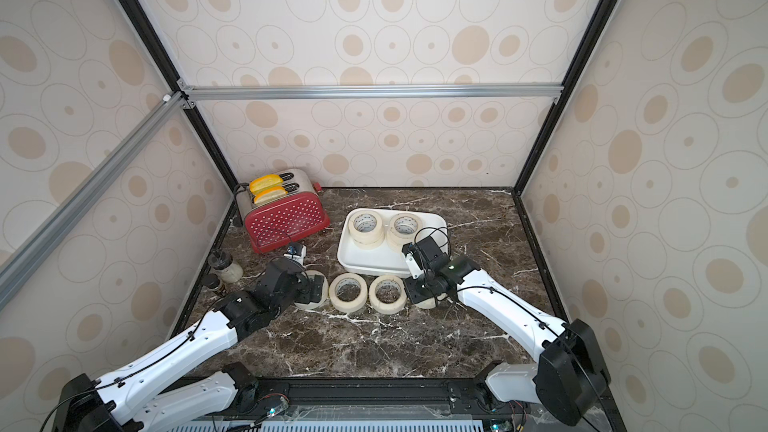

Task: Take out the art tape in the storage box
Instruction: Place the art tape at the center of the board.

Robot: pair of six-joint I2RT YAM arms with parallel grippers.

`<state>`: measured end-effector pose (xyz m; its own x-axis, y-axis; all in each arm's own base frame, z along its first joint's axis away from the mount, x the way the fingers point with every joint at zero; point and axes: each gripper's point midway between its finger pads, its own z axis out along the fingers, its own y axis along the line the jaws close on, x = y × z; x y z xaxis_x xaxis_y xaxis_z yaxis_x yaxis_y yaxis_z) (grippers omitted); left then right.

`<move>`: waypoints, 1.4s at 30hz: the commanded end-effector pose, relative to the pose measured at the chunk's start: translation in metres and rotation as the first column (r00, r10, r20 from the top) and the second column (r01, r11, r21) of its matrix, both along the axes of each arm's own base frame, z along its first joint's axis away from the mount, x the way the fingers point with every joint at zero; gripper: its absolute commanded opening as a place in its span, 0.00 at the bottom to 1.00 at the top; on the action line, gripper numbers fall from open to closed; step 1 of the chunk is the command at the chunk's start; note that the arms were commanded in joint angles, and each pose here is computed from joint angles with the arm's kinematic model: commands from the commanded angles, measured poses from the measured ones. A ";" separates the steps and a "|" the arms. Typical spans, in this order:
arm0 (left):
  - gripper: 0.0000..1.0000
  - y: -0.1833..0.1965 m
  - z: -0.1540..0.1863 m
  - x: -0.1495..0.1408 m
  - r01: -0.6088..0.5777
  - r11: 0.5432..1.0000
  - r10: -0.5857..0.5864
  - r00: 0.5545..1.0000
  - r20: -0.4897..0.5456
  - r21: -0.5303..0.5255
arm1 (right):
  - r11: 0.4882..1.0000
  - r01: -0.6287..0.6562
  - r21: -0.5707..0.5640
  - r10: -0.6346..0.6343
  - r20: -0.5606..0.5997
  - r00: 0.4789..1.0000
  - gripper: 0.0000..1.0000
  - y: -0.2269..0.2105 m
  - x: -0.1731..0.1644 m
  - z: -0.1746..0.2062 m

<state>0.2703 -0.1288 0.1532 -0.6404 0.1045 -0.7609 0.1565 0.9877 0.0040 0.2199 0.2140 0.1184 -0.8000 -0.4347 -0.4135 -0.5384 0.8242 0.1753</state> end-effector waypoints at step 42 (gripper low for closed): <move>0.99 -0.001 0.017 0.004 0.001 1.000 -0.001 1.000 0.022 -0.001 | 0.981 0.028 -0.193 -0.022 0.035 0.999 0.19 -0.008 0.031 -0.073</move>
<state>0.2703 -0.1284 0.1538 -0.6412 0.1055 -0.7601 0.1548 0.9879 0.0065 0.2376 0.2030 0.0405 -0.8158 -0.4841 -0.3164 -0.5159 0.8564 0.0200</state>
